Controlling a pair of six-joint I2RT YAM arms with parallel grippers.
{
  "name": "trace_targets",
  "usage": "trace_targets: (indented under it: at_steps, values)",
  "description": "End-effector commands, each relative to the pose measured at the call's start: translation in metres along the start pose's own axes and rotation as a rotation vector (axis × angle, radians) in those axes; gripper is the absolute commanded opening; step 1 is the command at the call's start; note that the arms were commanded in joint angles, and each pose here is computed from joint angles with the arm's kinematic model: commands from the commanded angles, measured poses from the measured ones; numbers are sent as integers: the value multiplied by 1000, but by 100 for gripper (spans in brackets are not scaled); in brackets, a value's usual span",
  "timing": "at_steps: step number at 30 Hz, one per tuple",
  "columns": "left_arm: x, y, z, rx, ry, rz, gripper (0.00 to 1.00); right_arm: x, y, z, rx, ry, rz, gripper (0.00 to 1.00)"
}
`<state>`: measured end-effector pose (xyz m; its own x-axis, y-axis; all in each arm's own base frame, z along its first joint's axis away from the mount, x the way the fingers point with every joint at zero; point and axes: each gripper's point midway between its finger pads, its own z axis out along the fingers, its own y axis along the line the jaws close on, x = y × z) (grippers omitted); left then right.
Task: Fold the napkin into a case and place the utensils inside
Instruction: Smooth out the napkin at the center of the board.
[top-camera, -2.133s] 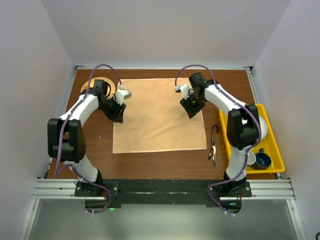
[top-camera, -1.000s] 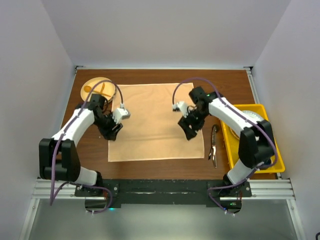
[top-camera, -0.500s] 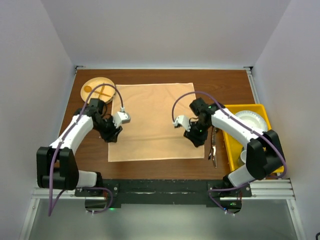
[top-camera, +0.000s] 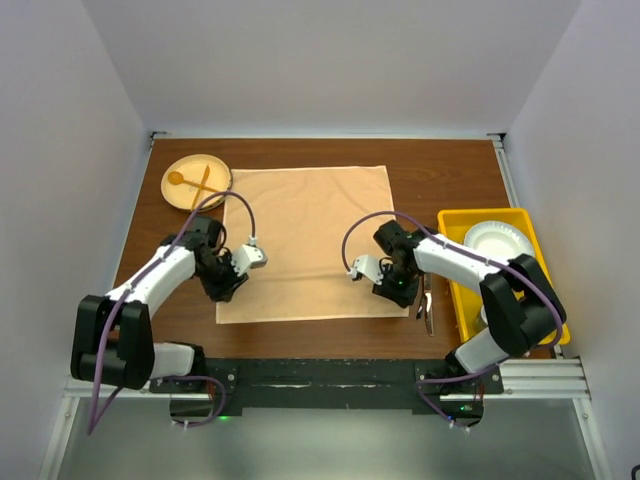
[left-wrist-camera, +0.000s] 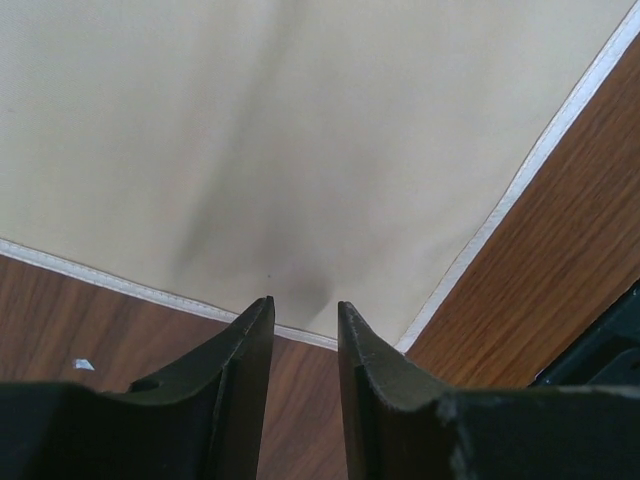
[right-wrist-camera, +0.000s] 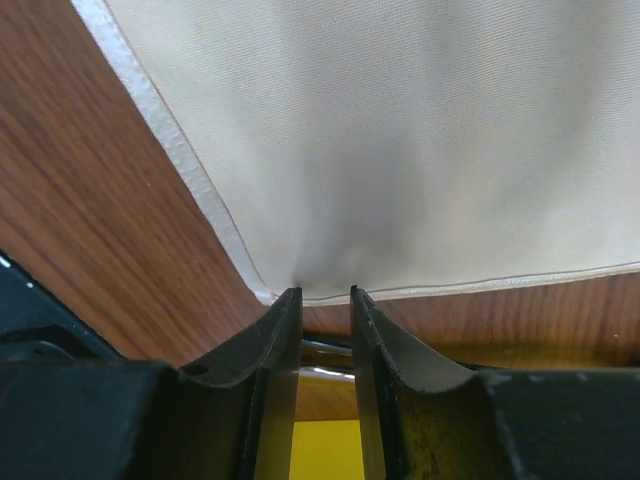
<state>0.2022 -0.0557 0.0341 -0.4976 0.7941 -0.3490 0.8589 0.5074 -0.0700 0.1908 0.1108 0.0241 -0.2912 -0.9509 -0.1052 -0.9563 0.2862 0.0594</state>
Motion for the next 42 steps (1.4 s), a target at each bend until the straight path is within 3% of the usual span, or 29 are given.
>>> trace_targets:
  at_steps: [1, 16, 24, 32, 42]
  values:
    - [3, 12, 4, -70, 16, -1, 36, -1, -9, 5, 54, 7, -29, 30]
    - [66, 8, 30, -123, 215, 14, 24, 43, -8, 27, 90, 164, -92, 29]
    - [72, 2, 27, -104, 237, 43, 20, 51, 2, 18, 47, 193, -146, 29]
    - [53, -14, 17, -7, 160, 102, 23, 13, 38, 8, -71, 113, -194, 30]
    - [-17, -23, -27, 69, -79, 170, 44, -28, 50, -28, -125, -12, -135, 42]
